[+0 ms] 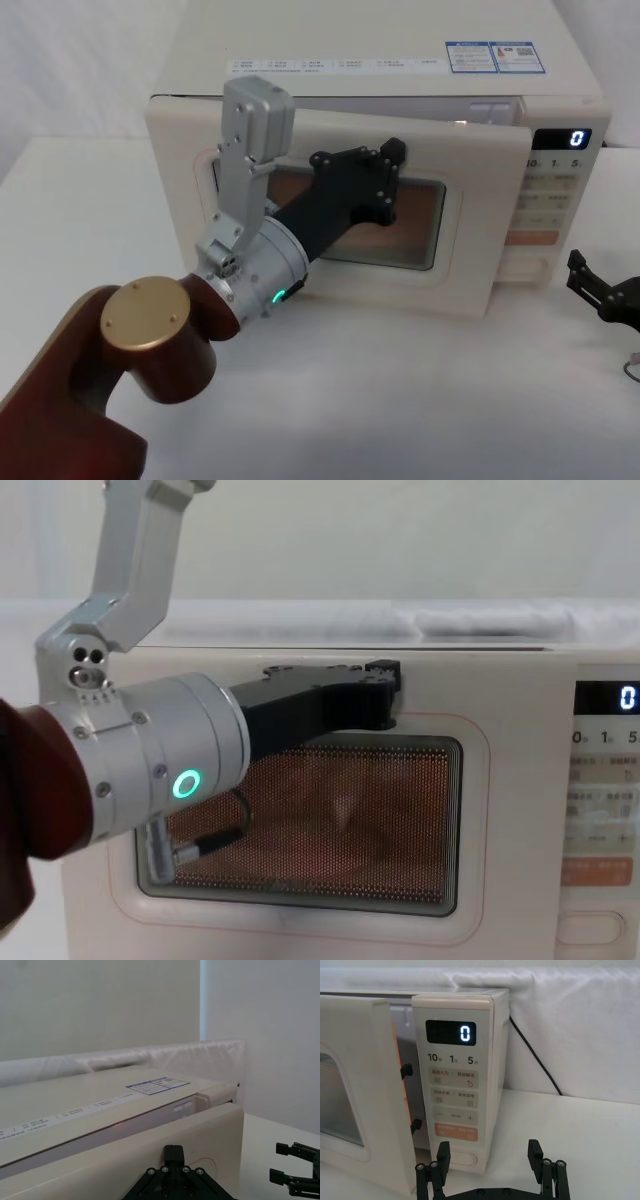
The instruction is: Press the button to open the microwave door with one hand; close the microwave door with the other hand.
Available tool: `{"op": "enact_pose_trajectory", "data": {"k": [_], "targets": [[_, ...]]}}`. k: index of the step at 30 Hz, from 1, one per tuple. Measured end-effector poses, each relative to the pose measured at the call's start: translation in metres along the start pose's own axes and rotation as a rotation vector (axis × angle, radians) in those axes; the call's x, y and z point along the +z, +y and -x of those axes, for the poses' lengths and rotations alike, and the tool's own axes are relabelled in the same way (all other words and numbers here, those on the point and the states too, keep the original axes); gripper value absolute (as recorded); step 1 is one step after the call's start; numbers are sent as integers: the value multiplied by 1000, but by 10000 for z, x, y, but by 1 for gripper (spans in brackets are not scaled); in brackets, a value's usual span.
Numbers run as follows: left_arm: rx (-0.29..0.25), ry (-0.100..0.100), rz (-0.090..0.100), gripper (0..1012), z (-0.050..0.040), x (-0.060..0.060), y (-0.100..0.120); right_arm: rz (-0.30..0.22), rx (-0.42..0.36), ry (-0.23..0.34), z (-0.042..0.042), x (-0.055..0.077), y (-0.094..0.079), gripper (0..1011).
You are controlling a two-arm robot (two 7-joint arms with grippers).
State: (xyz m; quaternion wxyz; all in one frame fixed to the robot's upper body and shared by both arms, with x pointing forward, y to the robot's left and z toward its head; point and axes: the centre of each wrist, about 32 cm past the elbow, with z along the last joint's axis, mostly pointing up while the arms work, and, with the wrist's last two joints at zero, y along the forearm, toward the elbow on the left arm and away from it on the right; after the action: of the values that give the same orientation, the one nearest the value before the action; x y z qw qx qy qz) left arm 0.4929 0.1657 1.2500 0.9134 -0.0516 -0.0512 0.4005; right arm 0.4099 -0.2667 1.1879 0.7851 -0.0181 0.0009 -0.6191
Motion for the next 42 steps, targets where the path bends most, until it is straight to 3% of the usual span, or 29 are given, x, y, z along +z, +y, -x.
{"op": "enact_pose_trajectory", "data": {"k": [9,23,32,42], "targets": [[-2,2,-11,0,-18,-7,-91,0,0,0,0,0,0,1002],[65,-8,-25,0,-35,-16,-204,0,0,0,0,0,0,1002],[77,-8,-31,0,-41,-17,-215,0,0,0,0,0,0,1002],[84,0,-41,0,-48,-31,-219,0,0,0,0,0,0,1002]]}}
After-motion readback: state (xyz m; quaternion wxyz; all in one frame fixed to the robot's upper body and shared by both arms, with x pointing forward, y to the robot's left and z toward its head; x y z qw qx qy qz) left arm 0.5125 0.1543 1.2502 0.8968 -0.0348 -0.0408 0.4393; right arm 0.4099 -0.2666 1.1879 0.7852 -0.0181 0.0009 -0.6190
